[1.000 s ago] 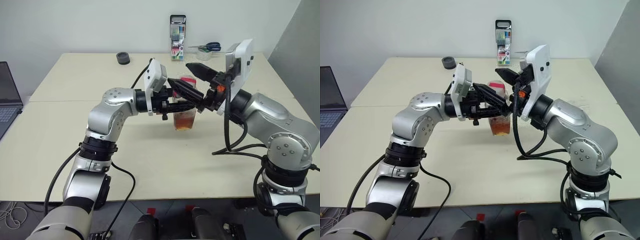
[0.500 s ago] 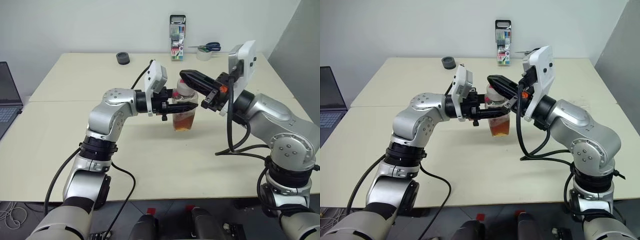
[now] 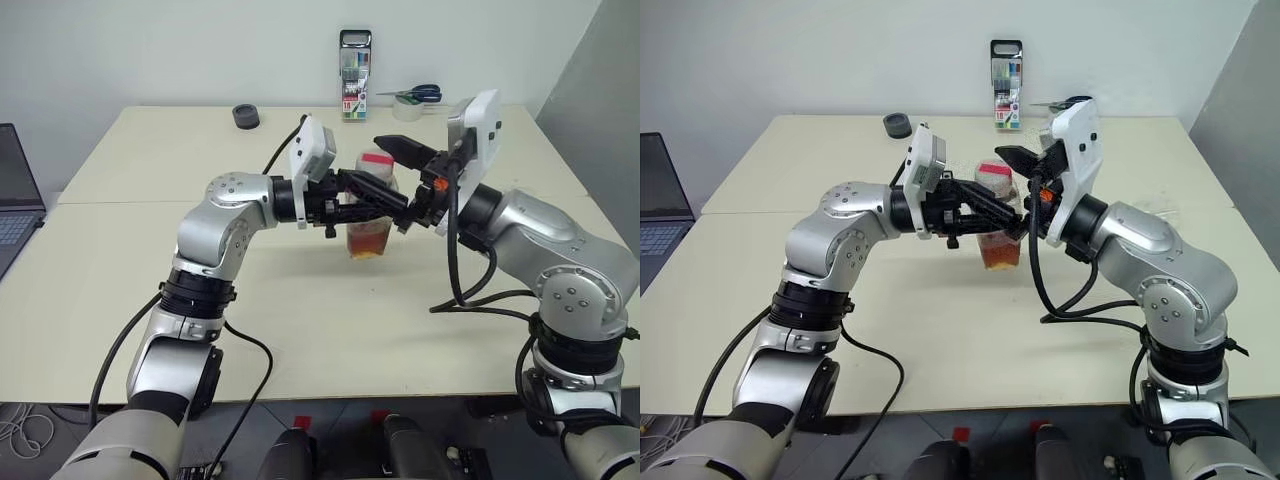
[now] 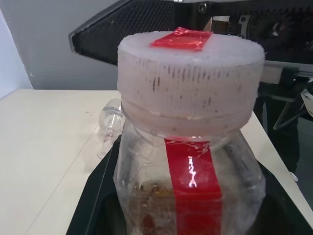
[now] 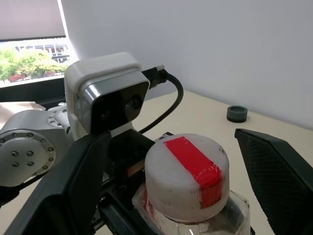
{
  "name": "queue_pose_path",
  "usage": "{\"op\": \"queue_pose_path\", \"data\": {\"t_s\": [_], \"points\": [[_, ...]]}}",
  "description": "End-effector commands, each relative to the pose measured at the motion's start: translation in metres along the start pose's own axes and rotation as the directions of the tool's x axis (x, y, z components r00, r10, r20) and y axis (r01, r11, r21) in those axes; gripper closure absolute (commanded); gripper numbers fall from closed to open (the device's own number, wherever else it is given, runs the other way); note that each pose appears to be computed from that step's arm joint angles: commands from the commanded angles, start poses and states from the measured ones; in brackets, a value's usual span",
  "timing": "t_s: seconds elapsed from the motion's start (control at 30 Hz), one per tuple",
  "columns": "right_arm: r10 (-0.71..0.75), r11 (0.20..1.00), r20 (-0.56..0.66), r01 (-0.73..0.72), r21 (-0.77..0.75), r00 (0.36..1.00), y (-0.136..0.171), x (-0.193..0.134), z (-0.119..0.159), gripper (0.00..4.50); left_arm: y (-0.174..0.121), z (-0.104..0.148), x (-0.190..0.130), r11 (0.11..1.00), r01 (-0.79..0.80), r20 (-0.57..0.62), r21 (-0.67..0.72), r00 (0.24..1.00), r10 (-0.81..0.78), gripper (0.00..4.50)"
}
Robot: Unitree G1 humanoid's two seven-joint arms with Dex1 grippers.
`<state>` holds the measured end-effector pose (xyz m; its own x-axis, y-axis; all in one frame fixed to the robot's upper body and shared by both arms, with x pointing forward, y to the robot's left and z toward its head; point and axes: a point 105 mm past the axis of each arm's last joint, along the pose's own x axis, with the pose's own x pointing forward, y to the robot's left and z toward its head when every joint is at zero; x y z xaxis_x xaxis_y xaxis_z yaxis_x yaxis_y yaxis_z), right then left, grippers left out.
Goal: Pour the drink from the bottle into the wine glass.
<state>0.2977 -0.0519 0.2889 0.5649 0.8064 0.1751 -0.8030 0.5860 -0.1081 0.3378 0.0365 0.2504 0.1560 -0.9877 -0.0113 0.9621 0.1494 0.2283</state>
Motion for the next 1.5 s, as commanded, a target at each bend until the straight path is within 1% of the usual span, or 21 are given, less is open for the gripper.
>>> {"op": "queue_pose_path", "data": {"t_s": [0.03, 0.1, 0.23, 0.33, 0.47, 0.5, 0.63, 0.7, 0.73, 0.8, 0.87, 0.93, 0.97, 1.03, 1.13, 1.2, 1.27, 1.3, 1.37, 1.4, 1.5], "points": [[-0.008, 1.0, 0.041, 0.009, -0.025, 0.999, -0.001, -0.001, 0.01, 0.38, 0.001, 0.02, 0.0, 0.998, -0.003, 0.055, 0.061, 0.998, 0.0, 2.68], [-0.014, 1.0, 0.06, 0.016, -0.017, 0.998, -0.003, -0.001, 0.015, 0.38, 0.002, 0.019, 0.0, 0.998, -0.006, 0.054, 0.061, 0.999, 0.002, 2.68], [-0.002, 1.0, 0.059, 0.003, -0.017, 0.998, -0.002, 0.0, 0.014, 0.38, 0.003, 0.019, -0.001, 0.998, -0.01, 0.055, 0.062, 0.998, 0.006, 2.68], [0.007, 1.0, 0.065, -0.007, 0.007, 0.998, 0.0, 0.0, 0.013, 0.95, 0.004, 0.019, -0.001, 0.998, -0.011, 0.057, 0.063, 0.998, 0.007, 2.68], [0.023, 1.0, 0.049, -0.023, 0.012, 0.999, 0.002, -0.002, 0.008, 2.34, 0.002, 0.017, 0.0, 0.998, -0.012, 0.056, 0.067, 0.998, 0.009, 2.68], [0.024, 1.0, 0.046, -0.025, 0.013, 0.999, 0.002, -0.002, 0.007, 2.61, 0.001, 0.017, 0.0, 0.998, -0.012, 0.056, 0.067, 0.998, 0.008, 2.68], [0.051, 0.999, 0.05, -0.052, 0.016, 0.997, 0.002, -0.002, 0.008, 2.61, -0.001, 0.019, -0.002, 0.998, 0.0, 0.054, 0.066, 0.999, -0.004, 2.68], [0.097, 0.995, 0.043, -0.098, 0.001, 0.994, 0.004, -0.001, 0.01, 2.61, -0.004, 0.021, -0.003, 0.998, 0.021, 0.054, 0.056, 0.998, -0.024, 2.68], [0.152, 0.988, 0.027, -0.152, -0.017, 0.988, 0.006, 0.001, 0.012, 2.61, -0.009, 0.022, -0.004, 0.997, 0.061, 0.047, 0.049, 0.997, -0.063, 2.68], [0.323, 0.946, -0.014, -0.323, -0.023, 0.946, 0.014, 0.002, 0.019, 2.61, -0.021, 0.028, -0.008, 0.988, 0.155, 0.045, 0.022, 0.987, -0.156, 2.68], [0.491, 0.87, -0.056, -0.492, -0.004, 0.869, 0.023, 0.003, 0.024, 2.61, -0.031, 0.037, -0.011, 0.97, 0.242, 0.051, 0.001, 0.969, -0.241, 2.68], [0.586, 0.809, -0.099, -0.588, 0.004, 0.804, 0.026, 0.007, 0.022, 2.61, -0.04, 0.042, -0.013, 0.952, 0.305, 0.05, -0.006, 0.951, -0.304, 2.68], [0.616, 0.785, -0.118, -0.62, 0.004, 0.779, 0.026, 0.008, 0.02, 2.61, -0.044, 0.045, -0.013, 0.945, 0.327, 0.051, -0.009, 0.944, -0.326, 2.68], [0.64, 0.764, -0.134, -0.646, 0.002, 0.757, 0.023, 0.012, 0.019, 2.61, -0.051, 0.049, -0.011, 0.935, 0.354, 0.04, 0.004, 0.934, -0.354, 2.68], [0.625, 0.779, -0.107, -0.627, 0.011, 0.773, 0.014, 0.016, 0.027, 2.61, -0.049, 0.051, -0.009, 0.946, 0.324, 0.045, 0.015, 0.945, -0.325, 2.68], [0.577, 0.816, -0.099, -0.578, 0.026, 0.811, 0.003, 0.009, 0.029, 1.89, -0.045, 0.049, -0.011, 0.959, 0.282, 0.039, 0.021, 0.958, -0.283, 2.68], [0.518, 0.855, -0.115, -0.515, 0.052, 0.848, -0.011, -0.009, 0.029, 1.32, -0.04, 0.044, -0.017, 0.973, 0.228, 0.022, 0.035, 0.973, -0.229, 2.68], [0.486, 0.874, -0.128, -0.483, 0.061, 0.864, -0.015, -0.019, 0.029, 0.96, -0.037, 0.041, -0.019, 0.979, 0.196, 0.016, 0.046, 0.98, -0.197, 2.68], [0.445, 0.896, -0.166, -0.441, 0.061, 0.88, -0.015, -0.037, 0.024, 0.26, -0.034, 0.04, -0.021, 0.988, 0.151, 0.029, 0.04, 0.988, -0.152, 2.68], [0.431, 0.902, -0.179, -0.428, 0.057, 0.885, -0.012, -0.042, 0.022, 0.02, -0.033, 0.04, -0.021, 0.99, 0.137, 0.036, 0.038, 0.99, -0.138, 2.68], [0.365, 0.931, -0.157, -0.361, 0.055, 0.918, -0.004, -0.048, 0.022, 0.02, -0.03, 0.042, -0.021, 0.995, 0.098, 0.057, 0.034, 0.993, -0.1, 2.68]]}}
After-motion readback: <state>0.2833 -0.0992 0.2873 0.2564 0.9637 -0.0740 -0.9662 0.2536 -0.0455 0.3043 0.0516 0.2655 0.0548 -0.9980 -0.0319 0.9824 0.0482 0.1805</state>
